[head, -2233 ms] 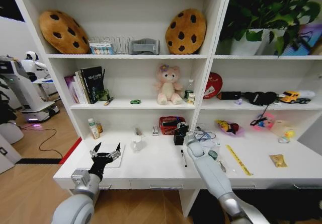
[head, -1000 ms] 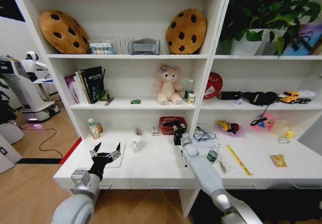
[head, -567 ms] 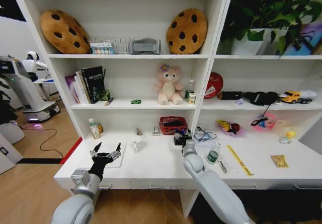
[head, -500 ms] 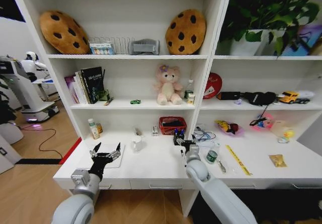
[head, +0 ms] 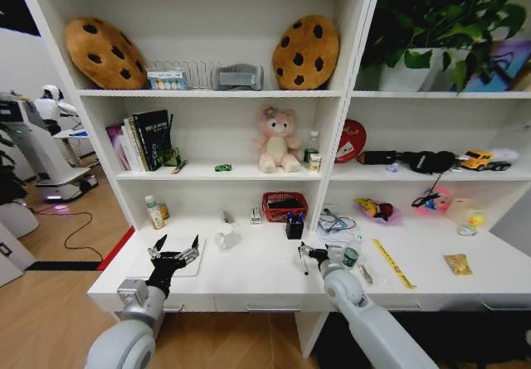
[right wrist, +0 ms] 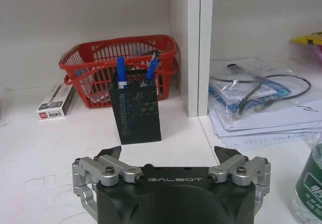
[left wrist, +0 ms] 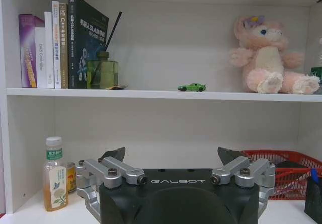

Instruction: Organize the objects on the table.

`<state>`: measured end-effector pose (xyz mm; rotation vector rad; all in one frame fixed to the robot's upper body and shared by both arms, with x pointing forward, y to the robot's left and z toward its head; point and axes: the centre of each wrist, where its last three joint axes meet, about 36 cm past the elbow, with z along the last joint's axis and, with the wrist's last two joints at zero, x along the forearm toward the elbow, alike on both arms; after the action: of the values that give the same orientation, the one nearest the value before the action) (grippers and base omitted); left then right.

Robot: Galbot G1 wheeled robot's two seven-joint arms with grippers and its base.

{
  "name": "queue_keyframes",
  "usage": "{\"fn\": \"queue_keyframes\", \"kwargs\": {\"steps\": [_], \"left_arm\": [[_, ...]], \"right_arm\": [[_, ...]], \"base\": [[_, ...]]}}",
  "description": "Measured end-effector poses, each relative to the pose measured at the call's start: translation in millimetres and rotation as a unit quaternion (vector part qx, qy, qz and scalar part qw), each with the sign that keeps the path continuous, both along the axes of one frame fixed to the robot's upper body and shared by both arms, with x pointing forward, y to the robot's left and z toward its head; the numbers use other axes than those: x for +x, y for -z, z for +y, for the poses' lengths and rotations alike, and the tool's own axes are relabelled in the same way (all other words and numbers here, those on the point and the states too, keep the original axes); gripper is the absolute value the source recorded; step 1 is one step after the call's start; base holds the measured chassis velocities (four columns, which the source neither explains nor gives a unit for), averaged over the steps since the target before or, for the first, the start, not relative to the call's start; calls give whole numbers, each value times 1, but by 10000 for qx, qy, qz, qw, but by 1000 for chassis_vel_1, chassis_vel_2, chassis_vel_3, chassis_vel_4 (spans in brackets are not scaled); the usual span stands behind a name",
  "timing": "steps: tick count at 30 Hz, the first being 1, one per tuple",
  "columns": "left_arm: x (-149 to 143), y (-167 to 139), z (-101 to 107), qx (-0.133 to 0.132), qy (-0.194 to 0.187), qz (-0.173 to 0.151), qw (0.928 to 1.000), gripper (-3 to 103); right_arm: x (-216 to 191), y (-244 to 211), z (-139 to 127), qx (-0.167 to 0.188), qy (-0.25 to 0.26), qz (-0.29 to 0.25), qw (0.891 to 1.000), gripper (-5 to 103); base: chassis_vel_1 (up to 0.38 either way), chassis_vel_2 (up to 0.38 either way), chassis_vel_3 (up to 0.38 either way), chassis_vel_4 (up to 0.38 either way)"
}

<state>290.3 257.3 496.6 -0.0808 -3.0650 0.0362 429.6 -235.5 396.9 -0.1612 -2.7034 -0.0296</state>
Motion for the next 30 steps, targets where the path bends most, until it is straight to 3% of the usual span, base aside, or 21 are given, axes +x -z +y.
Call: {"fn": "queue_keyframes", "kwargs": {"steps": [4, 7, 13, 22, 30], "left_arm": [[0, 0, 0, 0, 0, 0, 10000, 100], [0, 0, 0, 0, 1, -1, 10000, 100], [0, 0, 0, 0, 1, -1, 10000, 100], [0, 0, 0, 0, 1, -1, 10000, 100], [0, 0, 0, 0, 1, -1, 10000, 100]], "right_arm": [[16, -5, -4, 359, -105, 384, 9986, 100], [34, -4, 1, 518, -198, 857, 9948, 91], [54, 10, -2, 453, -141, 1177, 9919, 85], [64, 13, 1, 412, -180, 1244, 9912, 67], [64, 16, 5, 448, -227, 1304, 9902, 59]], "base": [[0, 0, 0, 0], [0, 0, 0, 0], [0, 0, 0, 0], [0, 0, 0, 0], [0, 0, 0, 0]]}}
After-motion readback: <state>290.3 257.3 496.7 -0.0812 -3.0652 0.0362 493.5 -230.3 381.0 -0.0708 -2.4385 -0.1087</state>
